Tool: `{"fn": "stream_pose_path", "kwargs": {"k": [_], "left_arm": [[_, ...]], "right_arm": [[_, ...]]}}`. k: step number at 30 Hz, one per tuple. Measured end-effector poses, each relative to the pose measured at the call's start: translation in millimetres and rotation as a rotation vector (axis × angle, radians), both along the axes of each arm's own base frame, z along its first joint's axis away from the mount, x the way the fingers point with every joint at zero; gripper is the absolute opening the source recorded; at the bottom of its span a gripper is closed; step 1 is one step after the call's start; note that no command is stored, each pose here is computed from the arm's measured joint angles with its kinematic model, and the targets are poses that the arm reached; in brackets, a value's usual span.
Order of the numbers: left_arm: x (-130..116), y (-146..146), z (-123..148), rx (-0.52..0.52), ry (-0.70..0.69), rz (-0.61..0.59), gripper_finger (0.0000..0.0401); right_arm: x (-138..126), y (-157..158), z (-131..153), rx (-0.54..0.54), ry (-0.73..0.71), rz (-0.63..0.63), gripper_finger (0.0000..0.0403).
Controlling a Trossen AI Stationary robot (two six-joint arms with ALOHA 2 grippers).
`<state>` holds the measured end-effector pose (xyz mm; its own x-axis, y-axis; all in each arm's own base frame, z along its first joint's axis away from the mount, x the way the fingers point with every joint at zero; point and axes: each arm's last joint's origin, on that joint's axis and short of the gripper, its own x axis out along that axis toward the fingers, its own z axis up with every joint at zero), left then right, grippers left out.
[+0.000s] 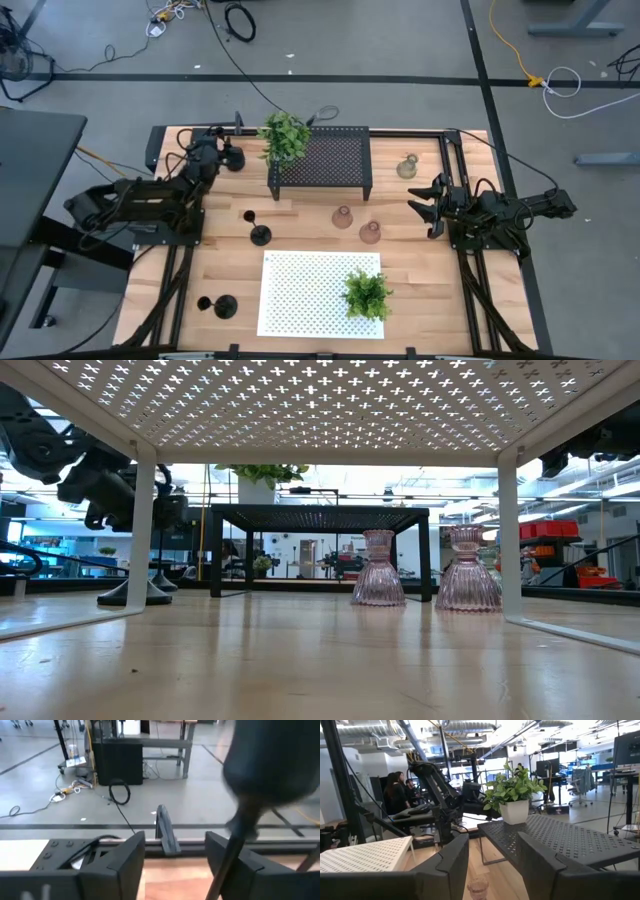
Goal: Pick & Place candle stick holders
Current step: Put the big black candle holder on the black shelf
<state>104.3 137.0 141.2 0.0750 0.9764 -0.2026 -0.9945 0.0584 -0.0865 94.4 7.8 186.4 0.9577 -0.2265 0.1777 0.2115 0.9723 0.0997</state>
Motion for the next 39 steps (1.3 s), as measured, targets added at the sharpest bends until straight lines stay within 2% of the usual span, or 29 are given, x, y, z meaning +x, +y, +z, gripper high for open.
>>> {"fn": "stream_pose_path", "kwargs": {"k": [3, 7, 9, 20, 22, 25, 32, 37, 39], "left_arm": [[0.4, 0.3, -2.7, -0.010, 0.028, 0.008, 0.0143], [0.4, 0.3, -3.2, -0.010, 0.042, 0.008, 0.0041], [0.5, 0.3, -3.2, -0.011, 0.042, 0.007, 0.0013], [4.1, -2.7, -3.5, -0.013, 0.045, -0.029, 0.0004], [7.2, -4.9, -3.3, -0.013, 0.040, -0.063, 0.0003], [16.5, -7.4, 0.4, -0.012, 0.036, -0.196, 0.0003], [43.9, -6.6, 28.9, 0.030, 0.127, -0.272, 0.0002], [59.6, -9.2, 58.9, -0.064, 0.236, -0.327, 0.0002], [63.3, -13.3, 75.9, -0.071, 0.262, -0.326, 0.0002]], "right_arm": [[0.0, 0.0, 0.1, 0.000, 0.000, 0.000, 0.0162], [0.0, 0.0, 0.0, 0.000, 0.001, 0.000, 0.0162], [0.0, 0.0, 0.1, 0.000, 0.000, 0.000, 0.0162], [0.0, 0.0, -0.1, 0.000, 0.001, 0.000, 0.0162], [0.0, 0.0, 0.0, 0.000, 0.001, 0.001, 0.0162], [0.0, 0.0, 0.0, 0.000, 0.001, 0.001, 0.0162], [0.0, 0.0, 0.0, 0.000, 0.001, 0.001, 0.0162], [0.1, 0.0, -0.7, 0.003, 0.007, 0.001, 0.0162], [0.2, 0.1, -1.1, 0.002, 0.011, 0.002, 0.0162]]}}
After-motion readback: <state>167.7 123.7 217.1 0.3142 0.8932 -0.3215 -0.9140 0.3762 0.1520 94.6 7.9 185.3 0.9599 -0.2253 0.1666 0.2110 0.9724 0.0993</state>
